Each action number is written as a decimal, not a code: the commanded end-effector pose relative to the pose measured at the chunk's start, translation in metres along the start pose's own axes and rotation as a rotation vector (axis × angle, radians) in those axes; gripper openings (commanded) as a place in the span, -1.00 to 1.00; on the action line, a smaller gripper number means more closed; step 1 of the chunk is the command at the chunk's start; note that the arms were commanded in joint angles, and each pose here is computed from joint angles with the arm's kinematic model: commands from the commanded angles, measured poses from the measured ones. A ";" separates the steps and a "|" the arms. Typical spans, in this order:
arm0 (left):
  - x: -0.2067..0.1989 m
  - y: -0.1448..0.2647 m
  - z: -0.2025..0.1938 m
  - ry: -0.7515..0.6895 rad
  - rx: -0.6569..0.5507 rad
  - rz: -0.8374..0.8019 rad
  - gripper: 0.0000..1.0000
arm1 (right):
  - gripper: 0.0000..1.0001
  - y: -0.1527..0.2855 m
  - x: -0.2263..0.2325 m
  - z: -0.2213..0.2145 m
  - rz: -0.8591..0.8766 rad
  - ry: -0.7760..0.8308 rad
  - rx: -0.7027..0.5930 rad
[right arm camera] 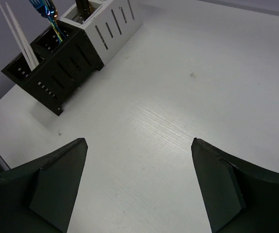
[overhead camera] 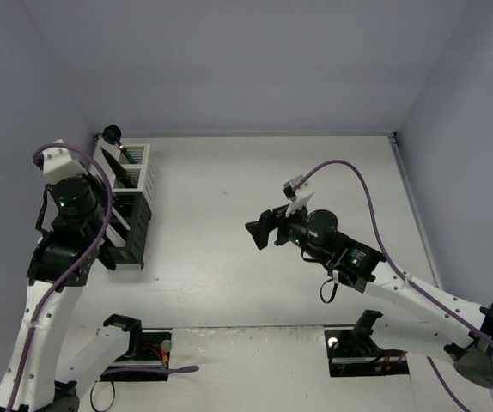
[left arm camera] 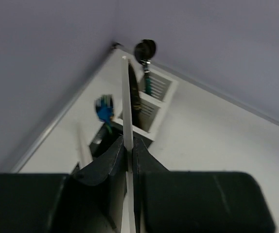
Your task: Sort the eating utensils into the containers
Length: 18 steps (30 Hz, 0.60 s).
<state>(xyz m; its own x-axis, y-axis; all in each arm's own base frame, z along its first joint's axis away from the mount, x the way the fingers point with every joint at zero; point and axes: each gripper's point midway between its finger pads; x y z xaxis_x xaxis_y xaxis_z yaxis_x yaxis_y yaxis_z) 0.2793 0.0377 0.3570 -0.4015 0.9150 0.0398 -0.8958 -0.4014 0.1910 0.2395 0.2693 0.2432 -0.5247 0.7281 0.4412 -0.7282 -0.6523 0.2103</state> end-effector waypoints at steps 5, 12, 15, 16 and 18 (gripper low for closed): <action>0.023 -0.051 -0.018 -0.059 -0.038 0.096 -1.00 | 0.71 0.013 -0.007 0.009 0.004 -0.031 -0.044; 0.021 -0.078 -0.064 -0.064 0.048 0.119 -0.99 | 0.72 0.015 -0.017 0.004 -0.024 -0.032 -0.039; 0.022 -0.079 -0.077 -0.054 0.078 0.129 -0.86 | 0.72 0.015 -0.023 0.002 -0.044 -0.027 -0.037; 0.023 -0.077 -0.079 -0.054 0.089 0.133 -0.79 | 0.72 0.015 -0.025 0.002 -0.049 -0.026 -0.037; 0.025 -0.071 -0.079 -0.054 0.096 0.131 -0.58 | 0.73 0.016 -0.027 0.003 -0.058 -0.022 -0.042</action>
<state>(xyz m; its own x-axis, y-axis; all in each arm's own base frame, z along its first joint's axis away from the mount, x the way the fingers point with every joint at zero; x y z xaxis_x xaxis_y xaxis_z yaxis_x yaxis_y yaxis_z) 0.3147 0.0839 0.2310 -0.4615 0.8636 0.2028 -0.7807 -0.5039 0.3696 0.2370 0.2422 0.2215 -0.4696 0.7624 0.4452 -0.7476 -0.6116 0.2589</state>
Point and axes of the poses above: each gripper's point midway between its finger pads, its own y axis back along the fingers, its own x axis along the line the jaws close on, z = x × y, and after that the axes turned 12 degrees about -y, right-handed
